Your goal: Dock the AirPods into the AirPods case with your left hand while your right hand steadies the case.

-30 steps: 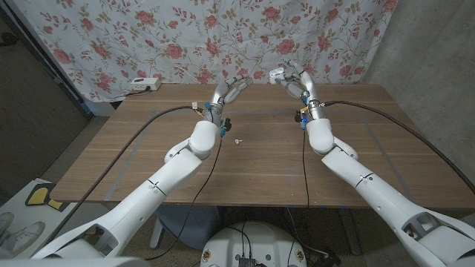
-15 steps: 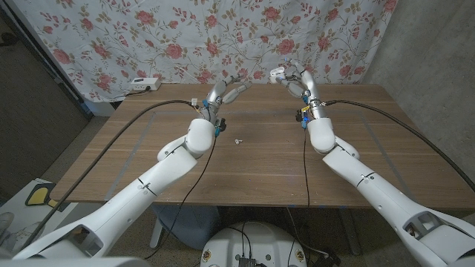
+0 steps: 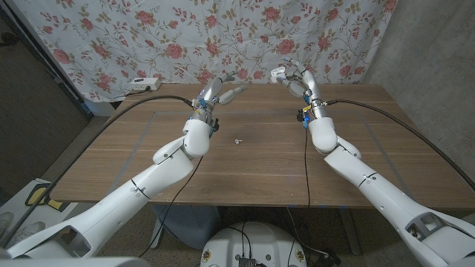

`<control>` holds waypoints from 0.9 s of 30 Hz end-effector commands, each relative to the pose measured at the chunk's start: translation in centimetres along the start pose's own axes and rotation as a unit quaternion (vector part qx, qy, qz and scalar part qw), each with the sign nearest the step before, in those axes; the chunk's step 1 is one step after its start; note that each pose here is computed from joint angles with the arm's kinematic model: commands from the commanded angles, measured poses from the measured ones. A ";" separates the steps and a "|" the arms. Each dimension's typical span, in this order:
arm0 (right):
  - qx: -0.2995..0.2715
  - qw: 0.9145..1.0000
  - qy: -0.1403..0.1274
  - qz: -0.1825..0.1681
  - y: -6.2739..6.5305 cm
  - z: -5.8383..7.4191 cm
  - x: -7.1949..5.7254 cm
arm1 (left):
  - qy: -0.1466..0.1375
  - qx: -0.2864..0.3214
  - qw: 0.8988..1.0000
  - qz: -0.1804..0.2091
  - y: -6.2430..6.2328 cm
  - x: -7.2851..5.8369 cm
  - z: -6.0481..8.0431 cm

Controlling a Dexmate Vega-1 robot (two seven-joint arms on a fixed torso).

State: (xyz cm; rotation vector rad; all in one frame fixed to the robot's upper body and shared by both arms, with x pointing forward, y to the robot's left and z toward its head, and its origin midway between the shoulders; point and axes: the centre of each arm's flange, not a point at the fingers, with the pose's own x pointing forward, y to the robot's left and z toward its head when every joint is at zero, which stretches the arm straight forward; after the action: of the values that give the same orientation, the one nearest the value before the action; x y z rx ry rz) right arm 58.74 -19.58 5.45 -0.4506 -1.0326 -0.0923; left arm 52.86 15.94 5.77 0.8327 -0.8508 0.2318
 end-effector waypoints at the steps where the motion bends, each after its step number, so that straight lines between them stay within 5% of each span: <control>1: 0.003 1.000 0.002 -0.003 0.0 -0.1 -0.4 | 0.010 0.089 0.996 -0.017 1.1 -0.5 0.5; 6: 0.004 1.000 0.003 -0.003 0.2 0.0 -0.4 | 0.016 0.117 0.993 -0.027 1.3 -1.0 0.6; 8: 0.005 1.000 0.005 -0.005 0.2 0.0 -0.4 | 0.000 0.134 0.991 0.003 1.3 -1.5 0.7; 27: 0.005 1.000 0.010 -0.009 0.4 0.1 -0.8 | 0.009 0.244 0.968 -0.059 2.3 -2.0 1.3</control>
State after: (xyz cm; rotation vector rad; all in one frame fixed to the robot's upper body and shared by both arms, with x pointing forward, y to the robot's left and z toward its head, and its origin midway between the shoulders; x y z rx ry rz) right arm 58.59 -19.40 4.82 -0.4358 -1.0212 -0.0987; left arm 50.21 16.66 5.75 1.1819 -0.7821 0.3419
